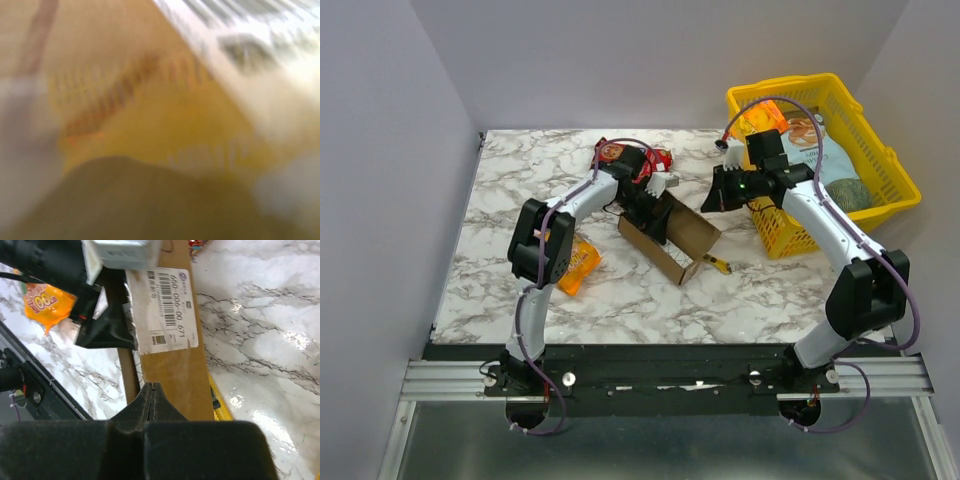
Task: Unpack the express box
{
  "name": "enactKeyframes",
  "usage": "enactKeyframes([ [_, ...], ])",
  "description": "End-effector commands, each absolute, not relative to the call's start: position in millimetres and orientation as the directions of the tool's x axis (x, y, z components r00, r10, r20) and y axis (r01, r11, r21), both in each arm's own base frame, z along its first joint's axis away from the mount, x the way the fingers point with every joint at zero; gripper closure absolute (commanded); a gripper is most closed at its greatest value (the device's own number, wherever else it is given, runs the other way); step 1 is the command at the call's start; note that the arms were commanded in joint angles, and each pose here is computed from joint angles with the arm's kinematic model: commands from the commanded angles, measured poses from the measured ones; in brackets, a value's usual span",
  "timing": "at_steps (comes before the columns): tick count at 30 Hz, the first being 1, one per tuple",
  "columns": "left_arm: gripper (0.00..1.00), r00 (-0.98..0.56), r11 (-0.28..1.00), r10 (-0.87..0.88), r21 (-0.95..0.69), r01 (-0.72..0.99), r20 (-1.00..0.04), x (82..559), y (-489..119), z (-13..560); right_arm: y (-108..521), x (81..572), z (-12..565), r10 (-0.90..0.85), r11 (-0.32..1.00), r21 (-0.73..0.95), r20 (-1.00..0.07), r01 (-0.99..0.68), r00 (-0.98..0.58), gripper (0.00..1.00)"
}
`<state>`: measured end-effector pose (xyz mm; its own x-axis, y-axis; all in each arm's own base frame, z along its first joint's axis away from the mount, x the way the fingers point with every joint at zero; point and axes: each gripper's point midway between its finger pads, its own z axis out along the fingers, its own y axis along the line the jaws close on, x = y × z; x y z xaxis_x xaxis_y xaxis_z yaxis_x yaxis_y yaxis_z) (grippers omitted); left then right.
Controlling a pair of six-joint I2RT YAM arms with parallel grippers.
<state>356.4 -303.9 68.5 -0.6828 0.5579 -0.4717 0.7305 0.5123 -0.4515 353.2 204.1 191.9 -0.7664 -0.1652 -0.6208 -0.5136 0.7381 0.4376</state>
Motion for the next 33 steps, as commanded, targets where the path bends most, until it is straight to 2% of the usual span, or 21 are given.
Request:
enactKeyframes([
  [1, 0.06, -0.679, 0.305, 0.534, -0.635, 0.710, -0.503, 321, -316, 119, 194, 361, 192, -0.174, 0.780, 0.358, -0.665, -0.514, -0.726, 1.00],
  [6, 0.14, -0.669, 0.155, 0.493, -0.700, 0.697, -0.557, 308, -330, 150, 191, 365, 188, -0.178, 0.791, 0.340, -0.667, -0.509, -0.723, 1.00],
  [15, 0.31, -0.641, 0.090, 0.472, -0.690, 0.718, -0.605, 303, -325, 168, 188, 367, 177, -0.183, 0.806, 0.325, -0.658, -0.494, -0.730, 1.00],
  [16, 0.32, -0.637, 0.110, 0.483, -0.680, 0.725, -0.601, 303, -322, 165, 188, 368, 178, -0.183, 0.806, 0.323, -0.662, -0.497, -0.727, 1.00],
  [18, 0.26, -0.604, 0.157, 0.506, -0.623, 0.766, -0.615, 309, -316, 161, 190, 367, 185, -0.187, 0.791, 0.326, -0.677, -0.518, -0.712, 1.00],
  [19, 0.23, -0.589, 0.229, 0.535, -0.567, 0.791, -0.606, 318, -308, 150, 192, 368, 193, -0.192, 0.781, 0.320, -0.695, -0.537, -0.693, 1.00],
  [21, 0.19, -0.545, 0.265, 0.566, -0.490, 0.831, -0.618, 328, -300, 147, 194, 372, 208, -0.192, 0.771, 0.304, -0.727, -0.560, -0.659, 0.99],
  [25, 0.16, -0.527, 0.288, 0.587, -0.450, 0.845, -0.614, 334, -283, 155, 199, 380, 262, -0.257, 0.714, 0.177, -0.833, -0.677, -0.489, 0.81],
  [27, 0.15, -0.533, 0.332, 0.580, -0.418, 0.845, -0.616, 339, -271, 160, 209, 380, 298, -0.261, 0.684, 0.129, -0.875, -0.718, -0.407, 0.78],
  [29, 0.13, -0.584, 0.406, 0.555, -0.420, 0.812, -0.592, 339, -264, 154, 221, 377, 325, -0.285, 0.645, 0.062, -0.906, -0.761, -0.315, 0.73],
  [30, 0.12, -0.596, 0.461, 0.547, -0.382, 0.801, -0.588, 344, -257, 155, 237, 368, 327, -0.309, 0.611, 0.043, -0.906, -0.791, -0.288, 0.69],
  [33, 0.09, -0.684, 0.615, 0.506, -0.336, 0.713, -0.525, 348, -239, 135, 274, 343, 316, -0.381, 0.518, 0.009, -0.893, -0.856, -0.240, 0.68],
])
